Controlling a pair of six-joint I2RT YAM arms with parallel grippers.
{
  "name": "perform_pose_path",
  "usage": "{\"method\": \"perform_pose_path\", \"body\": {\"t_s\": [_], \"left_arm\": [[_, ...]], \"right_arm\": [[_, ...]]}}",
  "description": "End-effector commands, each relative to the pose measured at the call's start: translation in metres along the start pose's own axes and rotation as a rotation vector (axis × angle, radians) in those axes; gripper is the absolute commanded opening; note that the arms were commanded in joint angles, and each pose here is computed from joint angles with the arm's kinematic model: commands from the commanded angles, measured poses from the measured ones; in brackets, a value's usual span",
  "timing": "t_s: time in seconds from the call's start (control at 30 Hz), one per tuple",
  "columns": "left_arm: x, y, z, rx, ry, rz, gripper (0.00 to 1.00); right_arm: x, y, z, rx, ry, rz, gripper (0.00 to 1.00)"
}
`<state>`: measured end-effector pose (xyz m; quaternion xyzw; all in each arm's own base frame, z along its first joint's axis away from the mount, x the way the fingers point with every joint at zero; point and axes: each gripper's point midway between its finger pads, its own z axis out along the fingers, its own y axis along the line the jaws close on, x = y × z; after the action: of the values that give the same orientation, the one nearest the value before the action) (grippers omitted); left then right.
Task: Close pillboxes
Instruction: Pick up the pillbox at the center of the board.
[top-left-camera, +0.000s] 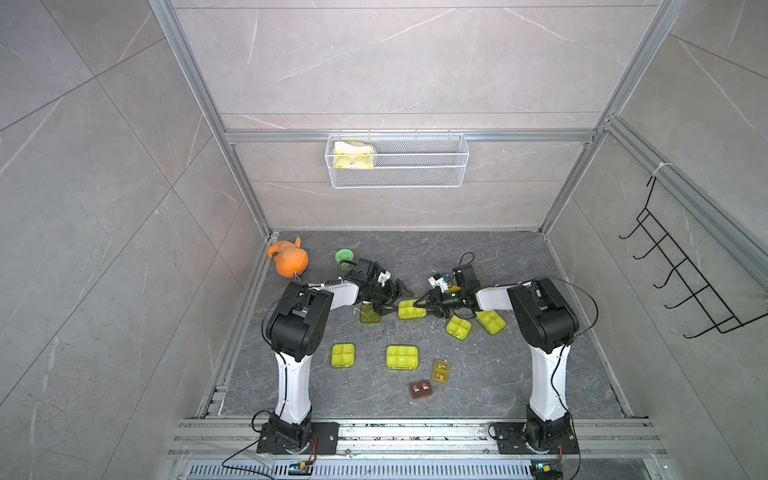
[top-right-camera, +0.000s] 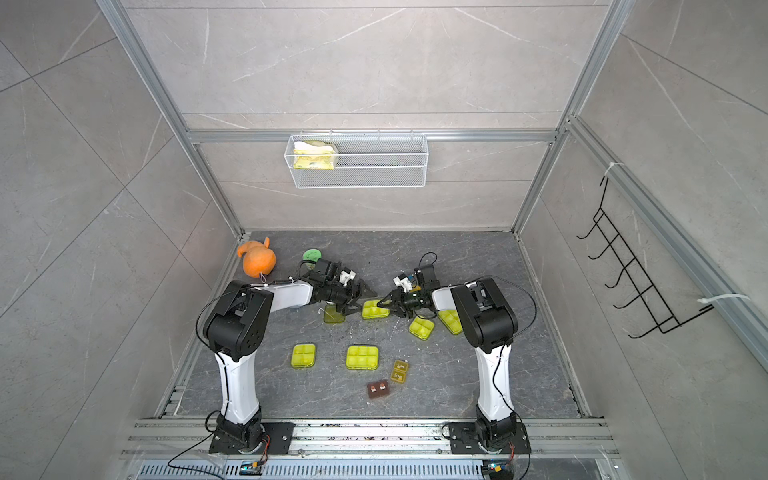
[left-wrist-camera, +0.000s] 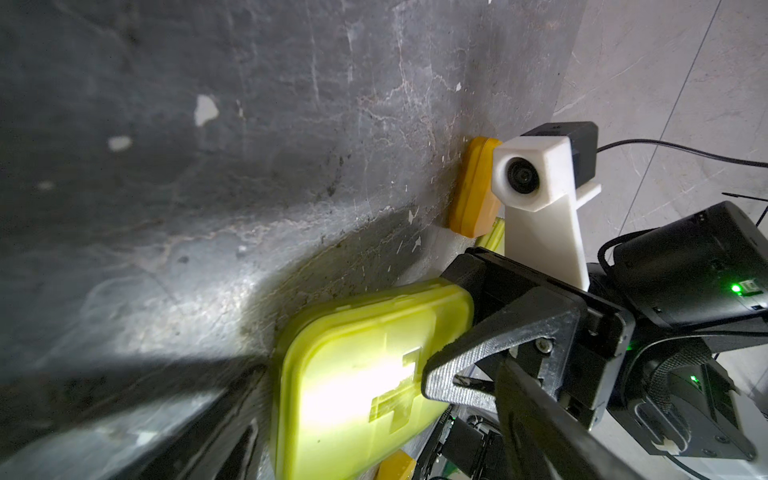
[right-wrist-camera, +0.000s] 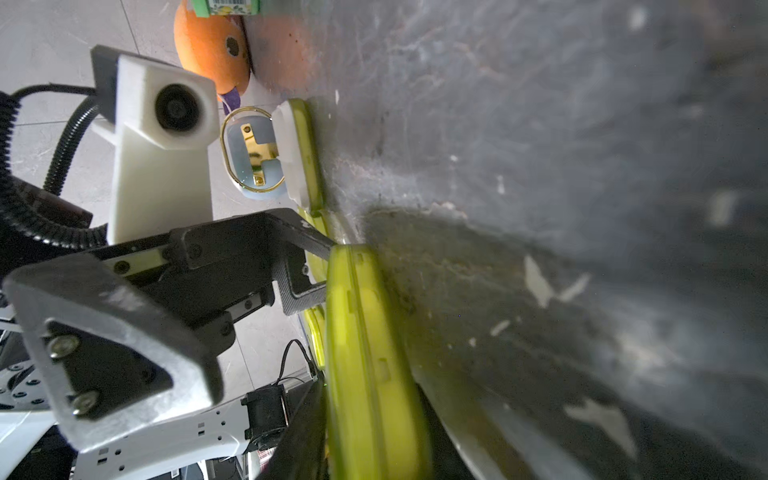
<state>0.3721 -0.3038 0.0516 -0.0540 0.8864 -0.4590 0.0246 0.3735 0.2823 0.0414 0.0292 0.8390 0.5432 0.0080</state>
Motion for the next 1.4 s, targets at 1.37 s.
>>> {"method": "perform_pose_path", "body": {"t_s": [1.37], "left_arm": [[0.053,-0.176,-0.140,0.537,-0.099,0.156,0.92]], "right_arm": [[0.049,0.199,-0.115,-0.331,-0.186,-0.143,0.30]]}}
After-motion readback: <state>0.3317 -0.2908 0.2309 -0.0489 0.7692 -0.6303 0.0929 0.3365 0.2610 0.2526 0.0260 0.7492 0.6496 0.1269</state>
